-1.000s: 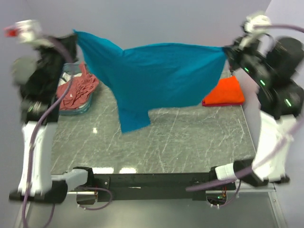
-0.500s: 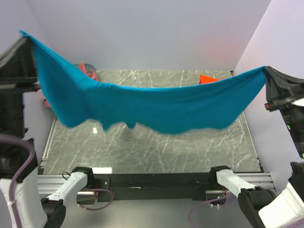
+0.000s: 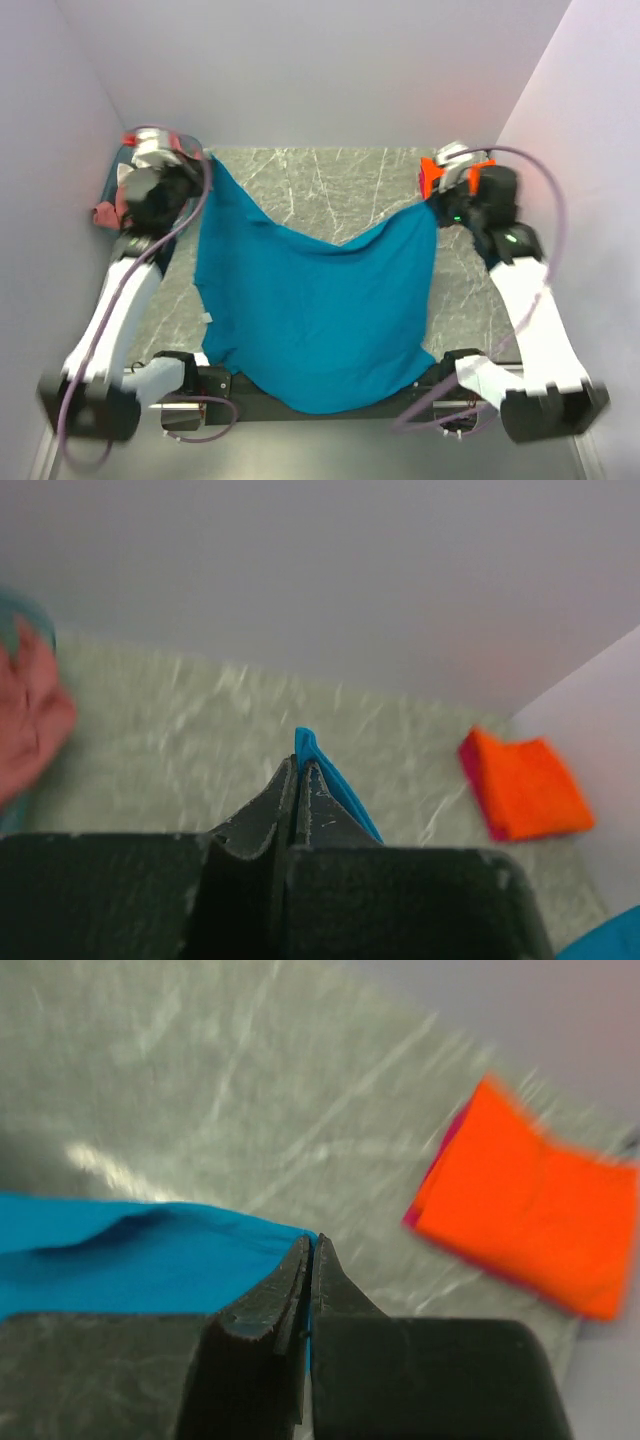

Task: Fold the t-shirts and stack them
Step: Flatten the tshirt out

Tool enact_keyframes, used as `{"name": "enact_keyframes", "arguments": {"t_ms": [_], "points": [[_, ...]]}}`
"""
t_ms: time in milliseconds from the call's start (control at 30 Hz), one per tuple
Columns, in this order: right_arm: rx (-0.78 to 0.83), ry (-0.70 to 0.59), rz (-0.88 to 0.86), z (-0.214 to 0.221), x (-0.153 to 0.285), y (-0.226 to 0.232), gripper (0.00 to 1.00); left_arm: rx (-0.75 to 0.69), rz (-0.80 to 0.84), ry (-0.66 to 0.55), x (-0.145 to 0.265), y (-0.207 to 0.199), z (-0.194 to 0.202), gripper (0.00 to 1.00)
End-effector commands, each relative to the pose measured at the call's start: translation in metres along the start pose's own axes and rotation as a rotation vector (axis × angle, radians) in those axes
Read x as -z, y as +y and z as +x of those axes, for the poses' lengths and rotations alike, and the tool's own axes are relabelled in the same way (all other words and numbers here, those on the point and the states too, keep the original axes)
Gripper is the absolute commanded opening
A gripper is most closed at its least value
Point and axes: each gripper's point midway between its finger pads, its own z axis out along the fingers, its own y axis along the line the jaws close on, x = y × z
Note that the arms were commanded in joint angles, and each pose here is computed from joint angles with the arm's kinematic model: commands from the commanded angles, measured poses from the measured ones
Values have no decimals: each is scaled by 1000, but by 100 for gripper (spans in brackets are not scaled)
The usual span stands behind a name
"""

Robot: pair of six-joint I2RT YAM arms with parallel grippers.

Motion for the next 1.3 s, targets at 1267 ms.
{"name": "enact_keyframes", "arguments": {"t_ms": [1267], "points": [[259, -637, 228, -232, 238, 1, 0, 23, 336, -701, 195, -148, -254, 0]]}}
